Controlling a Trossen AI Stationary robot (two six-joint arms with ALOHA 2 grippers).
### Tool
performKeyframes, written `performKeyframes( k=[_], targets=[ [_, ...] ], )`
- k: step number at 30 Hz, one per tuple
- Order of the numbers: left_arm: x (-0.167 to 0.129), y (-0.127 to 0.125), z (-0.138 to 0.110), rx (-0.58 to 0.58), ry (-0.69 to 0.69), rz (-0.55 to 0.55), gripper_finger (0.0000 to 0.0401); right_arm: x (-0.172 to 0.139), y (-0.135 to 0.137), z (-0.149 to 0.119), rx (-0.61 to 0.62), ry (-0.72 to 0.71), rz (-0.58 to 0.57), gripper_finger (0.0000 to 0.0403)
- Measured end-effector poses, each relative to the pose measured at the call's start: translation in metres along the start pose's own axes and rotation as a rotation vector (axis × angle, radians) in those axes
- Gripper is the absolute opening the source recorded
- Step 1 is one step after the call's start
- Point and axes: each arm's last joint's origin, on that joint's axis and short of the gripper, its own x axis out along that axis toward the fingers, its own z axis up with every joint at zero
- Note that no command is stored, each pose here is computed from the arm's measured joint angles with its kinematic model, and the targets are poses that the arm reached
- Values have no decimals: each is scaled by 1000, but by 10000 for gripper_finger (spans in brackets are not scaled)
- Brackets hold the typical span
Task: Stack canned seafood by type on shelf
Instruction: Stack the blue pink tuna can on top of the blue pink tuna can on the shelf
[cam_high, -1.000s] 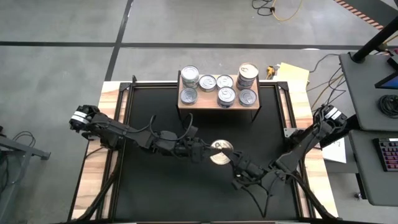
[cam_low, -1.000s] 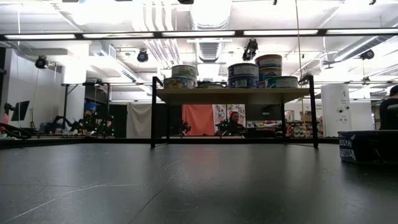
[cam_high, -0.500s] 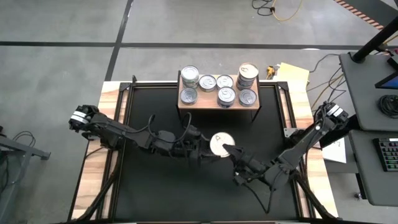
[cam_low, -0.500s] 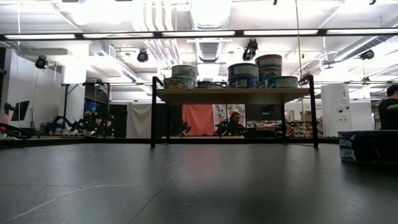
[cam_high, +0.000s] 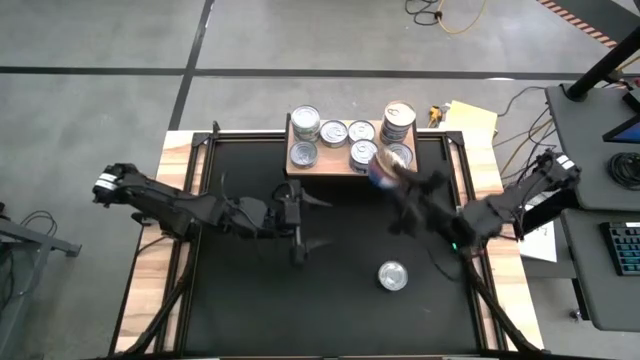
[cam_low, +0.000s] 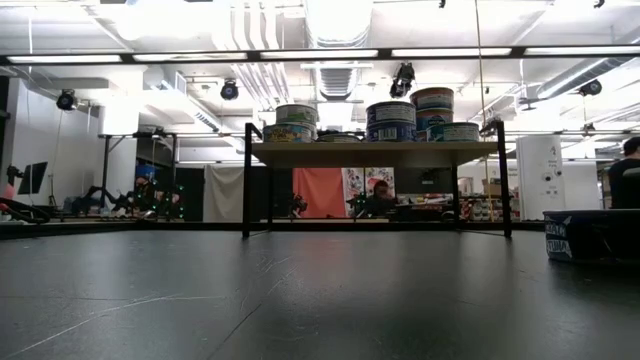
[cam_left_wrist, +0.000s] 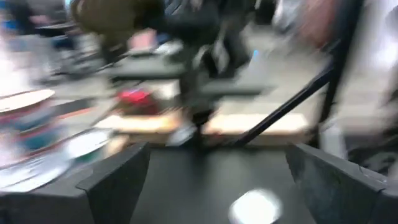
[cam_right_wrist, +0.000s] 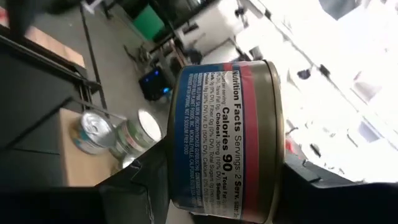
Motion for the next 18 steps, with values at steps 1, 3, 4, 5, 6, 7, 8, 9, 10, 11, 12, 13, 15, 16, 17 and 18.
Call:
performKeyframes(
  k=[1, 3, 4, 5, 6, 7, 8, 9, 10, 11, 12, 13, 15, 16, 17, 18],
  targets=[
    [-4, 3, -1, 44, 39, 43, 359, 7, -3, -5, 16, 11, 1, 181],
    [-10, 8, -4, 123, 111, 104, 355, 22, -7, -18, 22, 47, 5, 181],
    [-13, 10, -6, 157, 146, 119, 354, 29, -8, -25, 7, 83, 2, 181],
    [-15, 13, -8, 188, 176, 129, 353, 36, -10, -31, -4, 125, -5, 181],
    [-17, 15, -9, 209, 199, 132, 351, 43, -12, -38, -17, 165, -10, 181],
    [-18, 17, -10, 227, 223, 135, 351, 50, -15, -45, -28, 203, -9, 181],
    [-19, 18, -11, 233, 238, 137, 350, 56, -17, -51, -32, 234, 2, 181],
    [-21, 20, -11, 235, 247, 141, 350, 61, -20, -56, -31, 259, 22, 181],
    [-22, 21, -11, 236, 256, 143, 350, 66, -23, -62, -25, 280, 55, 181],
    [-22, 22, -11, 232, 258, 148, 350, 70, -25, -66, -9, 294, 99, 181],
    [-23, 23, -11, 230, 261, 157, 350, 74, -27, -69, 10, 313, 140, 181],
    [-23, 23, -11, 231, 268, 168, 350, 78, -29, -73, 30, 336, 179, 181],
    [-24, 24, -12, 235, 273, 201, 350, 84, -32, -80, 32, 401, 244, 181],
    [-25, 25, -12, 240, 278, 221, 350, 86, -34, -82, 12, 441, 256, 181],
    [-26, 26, -12, 246, 285, 242, 350, 88, -37, -84, -11, 478, 257, 181],
    [-28, 27, -11, 251, 288, 264, 350, 88, -39, -85, -43, 514, 243, 181]
  ],
)
